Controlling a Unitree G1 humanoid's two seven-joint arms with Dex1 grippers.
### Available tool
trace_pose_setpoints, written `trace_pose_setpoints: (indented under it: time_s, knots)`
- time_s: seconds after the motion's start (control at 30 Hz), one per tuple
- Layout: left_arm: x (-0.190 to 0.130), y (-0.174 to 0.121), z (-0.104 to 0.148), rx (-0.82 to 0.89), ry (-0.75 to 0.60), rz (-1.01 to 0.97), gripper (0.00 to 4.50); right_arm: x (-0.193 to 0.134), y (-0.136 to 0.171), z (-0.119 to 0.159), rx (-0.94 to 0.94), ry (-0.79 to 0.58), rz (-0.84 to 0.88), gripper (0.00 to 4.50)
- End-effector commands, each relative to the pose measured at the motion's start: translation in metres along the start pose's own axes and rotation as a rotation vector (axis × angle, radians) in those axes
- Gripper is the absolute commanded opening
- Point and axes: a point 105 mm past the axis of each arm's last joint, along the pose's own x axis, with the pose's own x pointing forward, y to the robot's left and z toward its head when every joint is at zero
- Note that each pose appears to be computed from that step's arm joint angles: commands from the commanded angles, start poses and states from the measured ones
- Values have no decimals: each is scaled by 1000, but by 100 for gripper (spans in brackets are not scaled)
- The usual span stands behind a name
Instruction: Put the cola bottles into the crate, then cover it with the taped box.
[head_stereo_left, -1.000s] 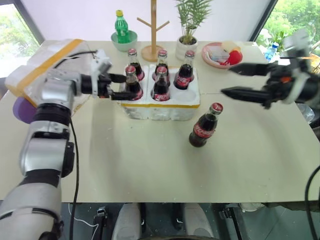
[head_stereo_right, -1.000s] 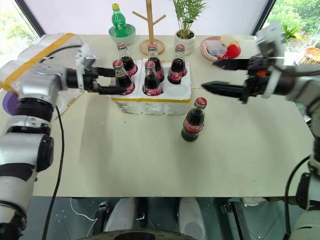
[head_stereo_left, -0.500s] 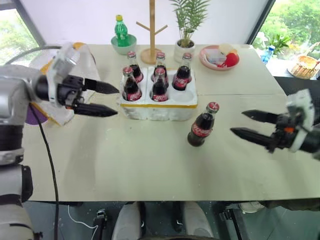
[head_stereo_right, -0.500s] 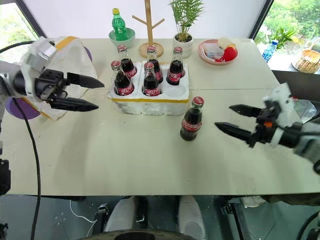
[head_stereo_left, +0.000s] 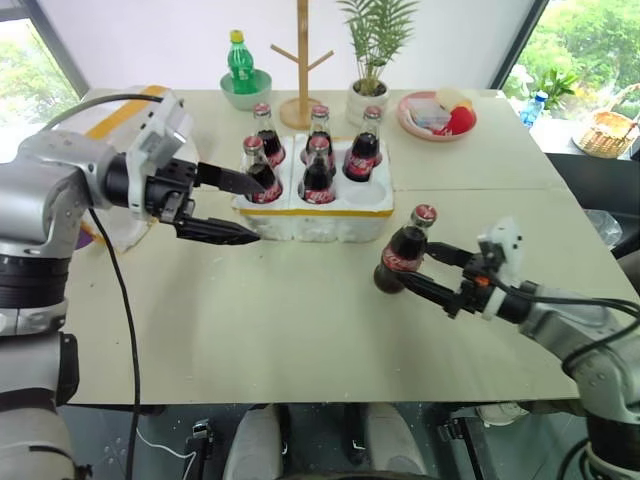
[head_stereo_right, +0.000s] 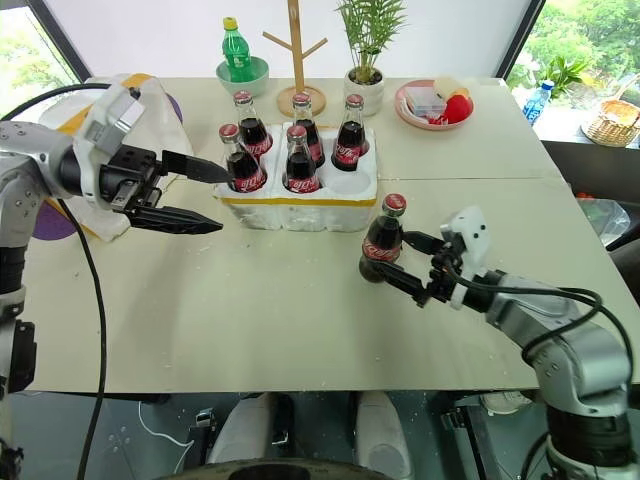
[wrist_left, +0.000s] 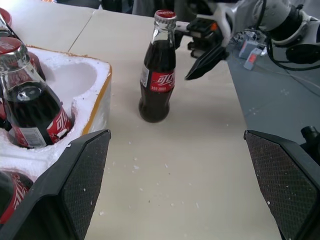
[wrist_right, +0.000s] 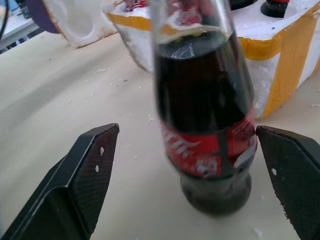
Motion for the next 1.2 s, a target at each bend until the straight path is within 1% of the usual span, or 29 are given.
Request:
trace_pose_setpoints:
  time_s: [0.03,0.1,0.17,0.2,0.23,0.27,0.3,0.37,0.43,0.5,0.53,0.57,0.63,0.7,0.83,1.0,1.17,1.2]
  knots:
    - [0,-1,11,62,1,3,445,17,-6,5,-10,-32,-10,450]
    - [0,-1,12,63,0,6,445,26,-8,3,-10,-28,-9,450]
    - [0,-1,12,63,-2,10,450,31,-10,6,-10,-34,-4,398]
    - [0,-1,13,65,-2,16,450,31,-6,13,-31,-42,28,373]
    - [-1,-1,13,65,-3,21,450,29,0,22,-57,-49,66,317]
    - [-1,-1,14,65,-5,25,450,27,6,30,-84,-57,102,283]
    - [-2,-2,14,64,-7,28,450,23,12,40,-108,-68,139,282]
    - [-4,-2,14,59,-14,43,450,17,23,69,-151,-114,219,282]
    - [-6,-1,14,56,-20,64,450,16,25,101,-188,-165,250,282]
    - [-7,1,13,54,-30,85,450,24,19,128,-211,-212,219,282]
    - [-7,2,13,53,-35,93,450,28,15,138,-217,-226,200,282]
    - [-7,3,13,54,-39,103,450,39,8,148,-236,-236,152,282]
    - [-7,4,12,55,-45,115,450,59,-5,158,-272,-227,72,282]
    - [-7,4,12,56,-46,124,450,75,-13,158,-275,-208,33,282]
    - [-10,3,12,56,-51,149,450,99,-24,149,-298,-178,-7,282]
    - [-14,1,9,49,-46,175,450,115,-24,137,-281,-151,19,282]
    - [-19,1,6,35,-42,205,450,126,-32,115,-256,-67,3,282]
    - [-21,1,5,31,-40,215,450,127,-33,111,-251,-46,-3,332]
